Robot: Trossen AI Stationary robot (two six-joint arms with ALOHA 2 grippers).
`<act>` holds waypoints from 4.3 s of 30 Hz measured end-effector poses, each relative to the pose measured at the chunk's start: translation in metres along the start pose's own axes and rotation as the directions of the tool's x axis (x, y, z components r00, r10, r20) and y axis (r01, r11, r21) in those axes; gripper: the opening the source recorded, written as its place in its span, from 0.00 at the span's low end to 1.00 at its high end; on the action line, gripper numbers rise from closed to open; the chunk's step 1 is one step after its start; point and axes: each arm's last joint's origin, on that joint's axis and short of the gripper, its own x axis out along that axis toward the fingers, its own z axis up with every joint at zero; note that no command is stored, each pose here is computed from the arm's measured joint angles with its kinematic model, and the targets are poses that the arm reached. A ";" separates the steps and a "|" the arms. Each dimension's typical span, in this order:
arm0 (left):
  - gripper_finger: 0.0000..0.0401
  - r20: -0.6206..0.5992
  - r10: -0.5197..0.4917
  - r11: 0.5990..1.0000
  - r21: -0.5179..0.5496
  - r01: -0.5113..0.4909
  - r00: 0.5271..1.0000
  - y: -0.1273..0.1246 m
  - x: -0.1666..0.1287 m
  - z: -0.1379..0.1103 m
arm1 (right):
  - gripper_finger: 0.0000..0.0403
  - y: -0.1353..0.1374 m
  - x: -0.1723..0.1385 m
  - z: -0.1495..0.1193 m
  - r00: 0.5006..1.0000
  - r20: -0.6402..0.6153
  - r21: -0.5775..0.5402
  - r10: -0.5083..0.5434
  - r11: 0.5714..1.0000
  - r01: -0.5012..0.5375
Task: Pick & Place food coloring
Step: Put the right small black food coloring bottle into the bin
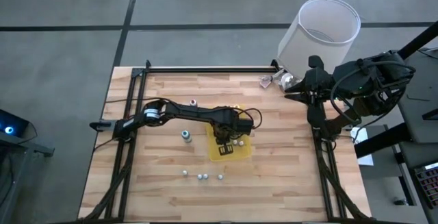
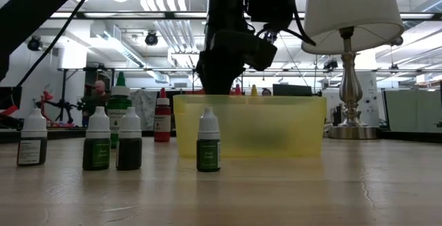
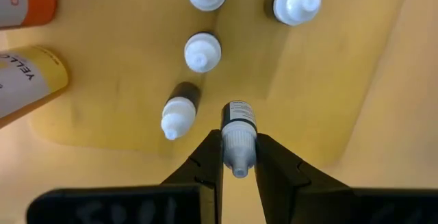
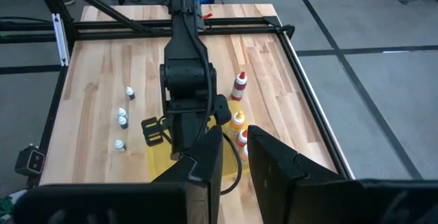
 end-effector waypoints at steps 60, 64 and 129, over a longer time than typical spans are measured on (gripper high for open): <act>0.10 0.117 -0.062 0.723 -0.679 0.126 0.991 0.000 0.017 0.013 | 0.15 0.000 0.000 0.000 1.000 -0.001 -0.066 0.000 0.998 0.000; 0.10 0.131 -0.089 0.720 -0.677 0.154 0.987 0.001 0.017 0.015 | 0.15 0.000 0.000 0.000 1.000 -0.001 -0.076 0.000 0.997 0.000; 0.22 0.153 -0.175 0.750 -0.620 0.232 0.973 -0.001 0.008 0.021 | 0.15 0.000 0.000 0.000 1.000 -0.001 -0.076 0.001 0.997 -0.001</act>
